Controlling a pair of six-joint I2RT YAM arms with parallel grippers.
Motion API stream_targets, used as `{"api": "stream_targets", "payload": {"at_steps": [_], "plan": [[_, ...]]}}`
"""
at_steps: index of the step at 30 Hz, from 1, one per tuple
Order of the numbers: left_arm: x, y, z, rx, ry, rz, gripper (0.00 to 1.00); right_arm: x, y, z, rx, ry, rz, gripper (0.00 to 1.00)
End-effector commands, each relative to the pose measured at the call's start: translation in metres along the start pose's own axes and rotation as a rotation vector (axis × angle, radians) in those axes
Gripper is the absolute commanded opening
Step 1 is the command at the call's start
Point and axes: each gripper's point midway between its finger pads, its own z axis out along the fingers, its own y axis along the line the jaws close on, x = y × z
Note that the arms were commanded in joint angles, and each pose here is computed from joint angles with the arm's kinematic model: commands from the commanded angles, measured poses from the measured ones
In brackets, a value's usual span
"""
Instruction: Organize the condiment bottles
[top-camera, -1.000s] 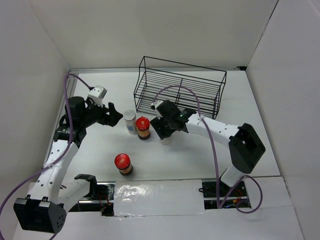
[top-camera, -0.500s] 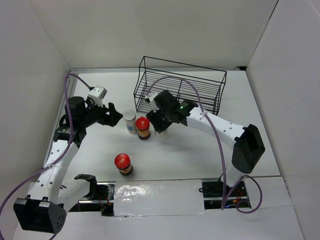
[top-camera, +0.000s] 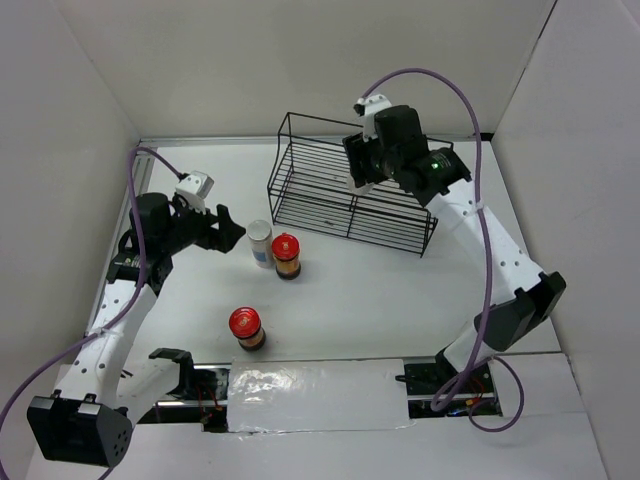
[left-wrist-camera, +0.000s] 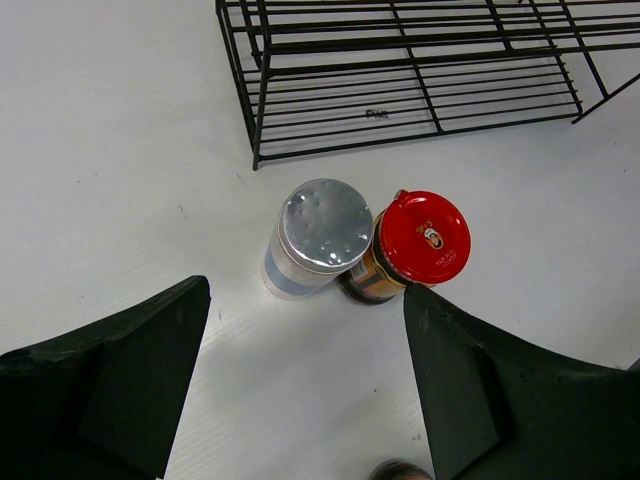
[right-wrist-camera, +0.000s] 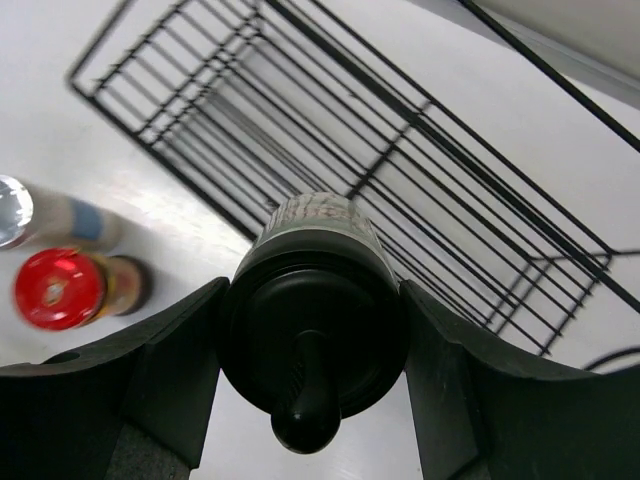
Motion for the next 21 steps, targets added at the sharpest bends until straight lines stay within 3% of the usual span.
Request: {"api": "stream_targets", "payload": {"at_steps": [1, 8, 19, 20, 21], "plan": [[-0.014, -0.003, -0.003, 0.014, -0.058, 0.032, 0.91, 0.005, -0.030, 0.006, 0.130, 0.042, 0.047, 0.00], [-0.011, -0.003, -0.005, 0.012, -0.056, 0.028, 0.91, 0.030, -0.066, 0.039, 0.219, 0.115, 0.138, 0.00], [-0.003, -0.002, -0.004, 0.007, -0.040, 0.018, 0.91, 0.051, -0.086, 0.074, 0.249, 0.167, 0.158, 0.00], [-0.002, -0.002, -0.004, 0.009, -0.036, 0.016, 0.92, 0.053, -0.087, 0.075, 0.246, 0.175, 0.160, 0.03], [-0.001, -0.001, -0.003, 0.007, -0.032, 0.014, 0.92, 0.056, -0.089, 0.076, 0.248, 0.182, 0.168, 0.20]]}}
